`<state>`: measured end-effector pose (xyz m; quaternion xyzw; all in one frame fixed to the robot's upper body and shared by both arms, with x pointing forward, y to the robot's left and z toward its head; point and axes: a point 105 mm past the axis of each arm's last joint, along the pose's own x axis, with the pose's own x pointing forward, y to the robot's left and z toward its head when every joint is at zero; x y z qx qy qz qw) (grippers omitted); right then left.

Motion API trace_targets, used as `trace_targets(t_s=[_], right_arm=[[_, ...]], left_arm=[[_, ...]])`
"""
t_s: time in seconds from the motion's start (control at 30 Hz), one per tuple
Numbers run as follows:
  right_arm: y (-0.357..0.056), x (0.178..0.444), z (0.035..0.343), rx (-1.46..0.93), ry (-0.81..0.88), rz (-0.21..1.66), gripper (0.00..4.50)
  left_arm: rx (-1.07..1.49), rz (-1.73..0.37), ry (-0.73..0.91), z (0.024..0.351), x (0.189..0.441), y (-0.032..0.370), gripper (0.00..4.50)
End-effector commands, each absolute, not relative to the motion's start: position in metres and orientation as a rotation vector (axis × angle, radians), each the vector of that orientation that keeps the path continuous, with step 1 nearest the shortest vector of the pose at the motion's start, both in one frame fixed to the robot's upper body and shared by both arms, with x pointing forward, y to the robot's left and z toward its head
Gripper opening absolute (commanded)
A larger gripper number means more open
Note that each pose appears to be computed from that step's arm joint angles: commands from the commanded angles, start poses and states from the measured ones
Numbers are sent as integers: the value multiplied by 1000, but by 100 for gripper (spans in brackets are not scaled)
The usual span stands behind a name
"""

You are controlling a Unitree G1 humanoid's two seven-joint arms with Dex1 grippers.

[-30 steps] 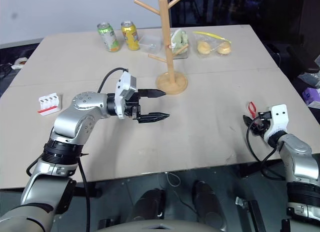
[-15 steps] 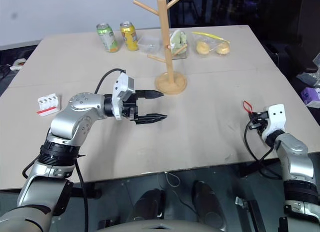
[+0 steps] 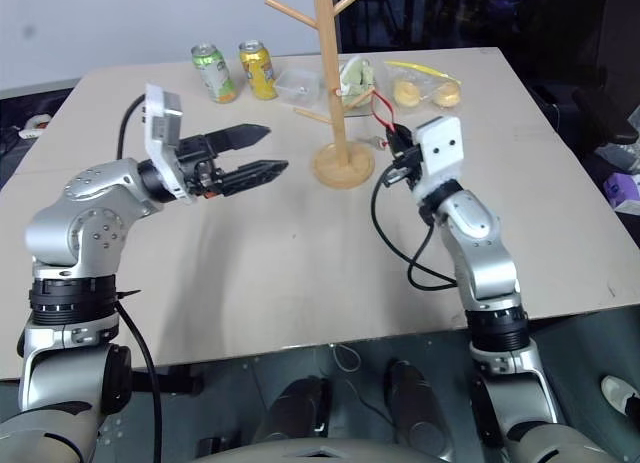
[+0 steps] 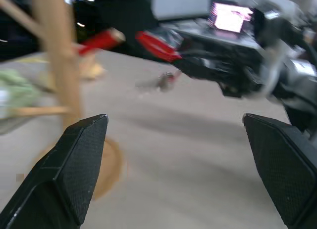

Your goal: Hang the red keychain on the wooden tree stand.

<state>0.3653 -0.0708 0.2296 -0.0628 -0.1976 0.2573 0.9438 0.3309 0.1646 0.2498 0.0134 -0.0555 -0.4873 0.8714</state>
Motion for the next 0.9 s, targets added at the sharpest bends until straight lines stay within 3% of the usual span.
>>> trace_targets(t_s=[0.03,0.23,0.7,0.9], right_arm=[[-64,362,253,-153,-534,510,3],[-53,363,264,-161,-636,525,3],[-28,370,242,-88,-524,657,3],[-33,381,242,-32,-465,622,3]], left_arm=[[42,-981,-187,267,325,169,450],[27,-943,-225,270,324,169,450],[45,-954,-220,270,314,163,450],[52,-960,-219,271,315,162,450]])
